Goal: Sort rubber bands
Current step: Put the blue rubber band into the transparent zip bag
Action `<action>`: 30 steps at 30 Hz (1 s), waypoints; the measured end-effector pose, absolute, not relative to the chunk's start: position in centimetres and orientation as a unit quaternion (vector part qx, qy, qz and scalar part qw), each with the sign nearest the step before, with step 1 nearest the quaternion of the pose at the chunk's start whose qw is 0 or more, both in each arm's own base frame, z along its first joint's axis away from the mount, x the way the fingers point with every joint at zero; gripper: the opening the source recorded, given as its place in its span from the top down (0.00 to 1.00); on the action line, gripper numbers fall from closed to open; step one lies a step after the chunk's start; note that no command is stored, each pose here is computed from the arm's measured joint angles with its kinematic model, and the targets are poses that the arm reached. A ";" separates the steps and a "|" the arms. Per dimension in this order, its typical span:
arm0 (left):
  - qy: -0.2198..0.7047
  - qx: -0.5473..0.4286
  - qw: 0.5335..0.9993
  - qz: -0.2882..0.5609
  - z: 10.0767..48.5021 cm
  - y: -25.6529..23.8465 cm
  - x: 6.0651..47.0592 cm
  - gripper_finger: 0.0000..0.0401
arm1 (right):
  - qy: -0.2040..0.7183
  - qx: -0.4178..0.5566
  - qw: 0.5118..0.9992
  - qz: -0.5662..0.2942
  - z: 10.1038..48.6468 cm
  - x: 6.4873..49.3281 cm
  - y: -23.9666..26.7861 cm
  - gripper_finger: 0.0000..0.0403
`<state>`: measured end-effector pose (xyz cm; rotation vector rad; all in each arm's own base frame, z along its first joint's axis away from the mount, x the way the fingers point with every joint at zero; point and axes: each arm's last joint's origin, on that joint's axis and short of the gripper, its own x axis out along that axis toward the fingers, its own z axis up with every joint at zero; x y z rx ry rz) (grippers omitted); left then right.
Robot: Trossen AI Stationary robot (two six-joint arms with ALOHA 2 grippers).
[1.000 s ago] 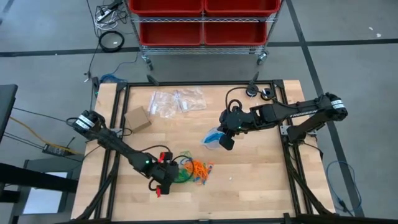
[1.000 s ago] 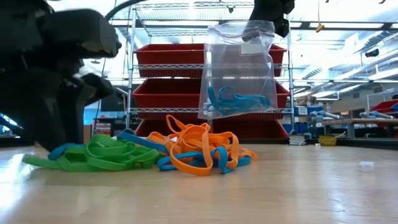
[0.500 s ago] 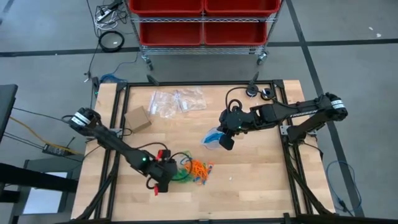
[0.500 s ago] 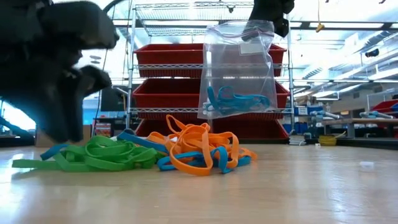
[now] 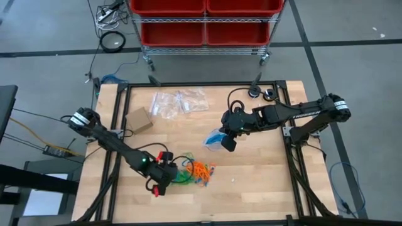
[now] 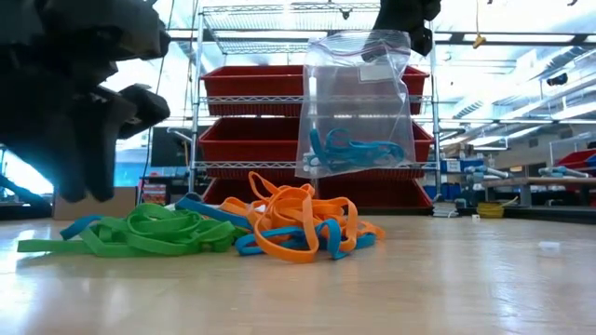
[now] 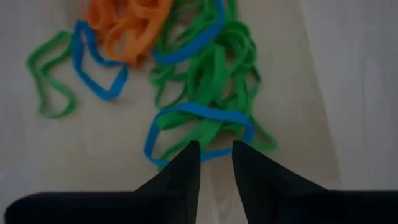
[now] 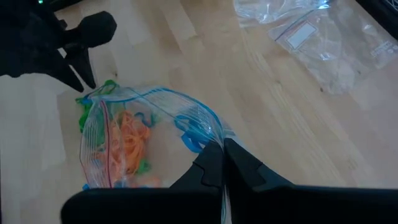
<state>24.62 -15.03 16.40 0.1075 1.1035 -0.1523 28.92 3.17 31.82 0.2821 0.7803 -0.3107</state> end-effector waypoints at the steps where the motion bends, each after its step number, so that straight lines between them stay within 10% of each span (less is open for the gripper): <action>1: 0.525 0.047 0.846 -0.080 16.3 -15.1 24.7 0.76 | 0.378 0.136 0.903 -0.150 31.8 28.9 3.2 1.00; 30: 0.569 0.059 0.815 -0.092 13.2 -15.4 25.4 0.98 | 0.380 0.133 0.903 -0.149 31.8 28.9 3.2 1.00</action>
